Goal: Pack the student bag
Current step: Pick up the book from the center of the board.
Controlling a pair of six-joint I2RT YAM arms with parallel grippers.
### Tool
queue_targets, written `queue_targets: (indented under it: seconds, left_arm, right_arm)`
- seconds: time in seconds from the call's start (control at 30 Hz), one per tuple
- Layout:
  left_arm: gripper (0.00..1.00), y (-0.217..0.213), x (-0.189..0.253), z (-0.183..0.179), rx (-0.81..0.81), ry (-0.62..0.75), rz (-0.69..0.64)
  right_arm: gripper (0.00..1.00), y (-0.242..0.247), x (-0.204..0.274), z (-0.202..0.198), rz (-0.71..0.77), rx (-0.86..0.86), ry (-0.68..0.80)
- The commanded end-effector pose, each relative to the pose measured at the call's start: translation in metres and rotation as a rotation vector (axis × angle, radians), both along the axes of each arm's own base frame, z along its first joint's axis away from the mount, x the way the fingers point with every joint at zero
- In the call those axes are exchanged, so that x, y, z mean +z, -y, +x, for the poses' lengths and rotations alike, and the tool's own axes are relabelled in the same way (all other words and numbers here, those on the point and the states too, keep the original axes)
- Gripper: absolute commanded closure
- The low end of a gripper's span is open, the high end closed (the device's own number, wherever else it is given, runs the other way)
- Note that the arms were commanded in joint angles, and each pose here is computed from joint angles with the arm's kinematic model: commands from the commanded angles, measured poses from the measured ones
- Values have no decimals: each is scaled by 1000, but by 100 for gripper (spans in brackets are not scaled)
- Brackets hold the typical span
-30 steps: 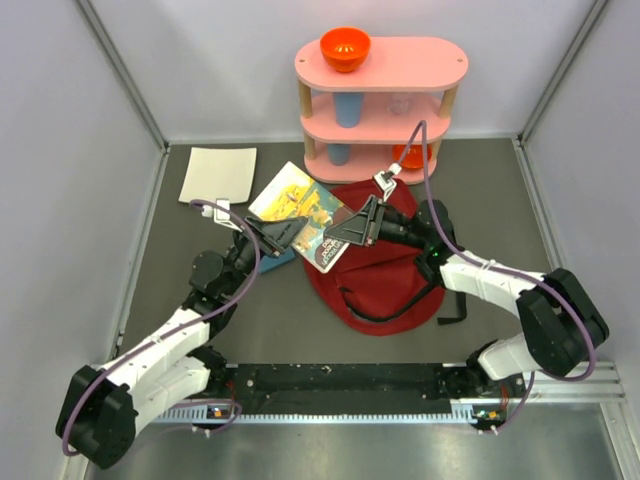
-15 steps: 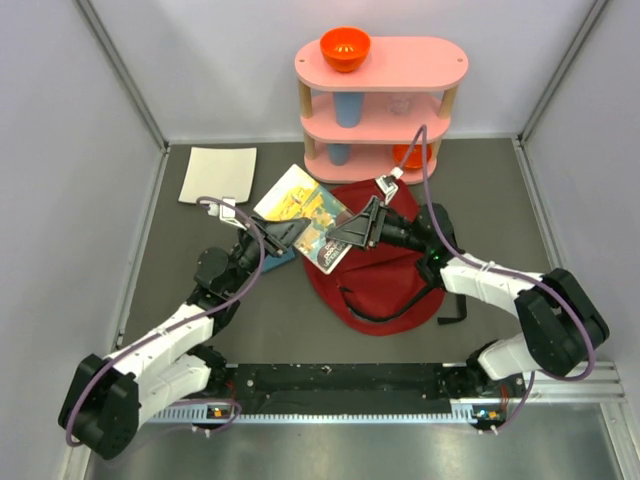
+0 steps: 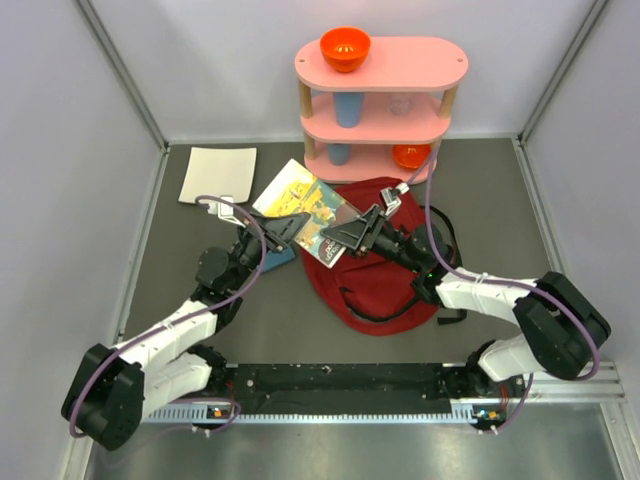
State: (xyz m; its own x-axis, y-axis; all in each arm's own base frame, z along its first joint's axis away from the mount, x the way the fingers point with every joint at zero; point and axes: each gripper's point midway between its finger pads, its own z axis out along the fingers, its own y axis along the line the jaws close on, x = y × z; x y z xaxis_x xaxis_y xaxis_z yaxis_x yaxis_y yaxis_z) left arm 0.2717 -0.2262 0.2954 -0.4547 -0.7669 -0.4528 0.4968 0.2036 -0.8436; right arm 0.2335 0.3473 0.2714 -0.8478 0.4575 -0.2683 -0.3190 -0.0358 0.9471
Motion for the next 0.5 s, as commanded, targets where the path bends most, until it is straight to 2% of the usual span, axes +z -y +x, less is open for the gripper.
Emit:
queue_targets:
  seconds: [0.0, 0.1, 0.17, 0.27, 0.3, 0.4, 0.43, 0.47]
  left_arm:
    - [100, -12, 48, -14, 20, 158, -101]
    - [100, -13, 45, -14, 23, 150, -90]
    - [100, -12, 45, -14, 19, 150, -85]
    - [99, -8, 42, -14, 2, 140, -79]
    - [77, -6, 42, -13, -7, 140, -75]
    - [32, 0, 39, -14, -37, 139, -38]
    - [5, 2, 38, -14, -42, 138, -22]
    - [2, 5, 37, -15, -57, 142, 1]
  right_arm:
    - [56, 15, 46, 7, 110, -116, 115]
    - [71, 17, 48, 10, 122, -136, 134]
    - [77, 14, 51, 8, 134, -123, 150]
    - [96, 13, 57, 5, 154, -100, 175]
    - [100, 13, 57, 3, 156, -88, 182]
    - [100, 15, 57, 5, 104, -96, 205]
    - [100, 18, 52, 10, 61, -128, 222]
    - [100, 29, 64, 7, 55, -164, 253]
